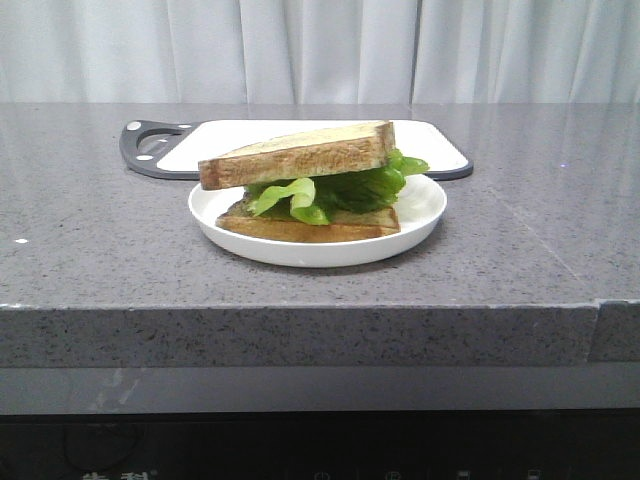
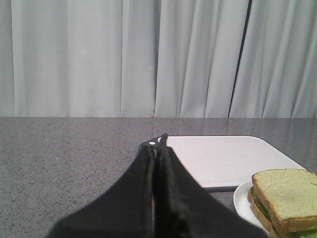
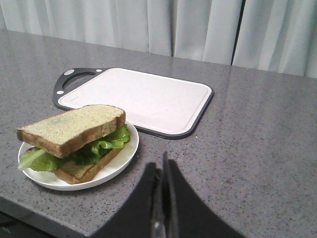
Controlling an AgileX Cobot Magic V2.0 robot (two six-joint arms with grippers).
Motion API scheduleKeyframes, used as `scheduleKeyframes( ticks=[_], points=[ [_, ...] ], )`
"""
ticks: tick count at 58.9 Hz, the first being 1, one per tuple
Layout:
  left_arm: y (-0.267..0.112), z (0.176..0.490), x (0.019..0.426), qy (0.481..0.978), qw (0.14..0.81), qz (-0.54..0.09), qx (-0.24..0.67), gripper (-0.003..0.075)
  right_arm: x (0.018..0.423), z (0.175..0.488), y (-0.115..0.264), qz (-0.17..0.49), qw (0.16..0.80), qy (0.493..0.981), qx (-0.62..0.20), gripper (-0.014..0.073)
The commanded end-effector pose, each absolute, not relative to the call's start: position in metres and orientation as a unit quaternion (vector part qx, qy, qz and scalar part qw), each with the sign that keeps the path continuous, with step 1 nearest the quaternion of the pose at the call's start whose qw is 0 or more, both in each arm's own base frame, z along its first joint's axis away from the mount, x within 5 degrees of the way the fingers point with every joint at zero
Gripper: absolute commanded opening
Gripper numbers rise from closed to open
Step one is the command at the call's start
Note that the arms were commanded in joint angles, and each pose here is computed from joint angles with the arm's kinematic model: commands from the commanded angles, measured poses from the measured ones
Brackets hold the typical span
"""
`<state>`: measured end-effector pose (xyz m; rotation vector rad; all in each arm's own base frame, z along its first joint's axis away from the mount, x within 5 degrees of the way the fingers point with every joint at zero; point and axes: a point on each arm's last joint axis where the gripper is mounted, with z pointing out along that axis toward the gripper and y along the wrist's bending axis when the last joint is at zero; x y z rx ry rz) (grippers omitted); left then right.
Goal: Left arm grabs bread, right arm adds lettuce
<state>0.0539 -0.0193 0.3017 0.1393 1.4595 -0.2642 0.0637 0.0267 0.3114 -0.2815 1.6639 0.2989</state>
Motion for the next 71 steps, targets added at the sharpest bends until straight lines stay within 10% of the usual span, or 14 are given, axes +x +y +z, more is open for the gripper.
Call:
scheduleKeyframes(
  ticks=[1, 71],
  points=[
    [-0.016, 0.313, 0.053, 0.646, 0.752, -0.123, 0.044, -0.0020, 0.064, 0.326, 0.025, 0.132, 0.689, 0.704, -0.107, -0.0058],
    [0.000, 0.267, 0.043, 0.658, 0.752, -0.035, -0.023, -0.0020, 0.064, 0.326, 0.025, 0.132, 0.689, 0.704, -0.107, -0.0058]
  ],
)
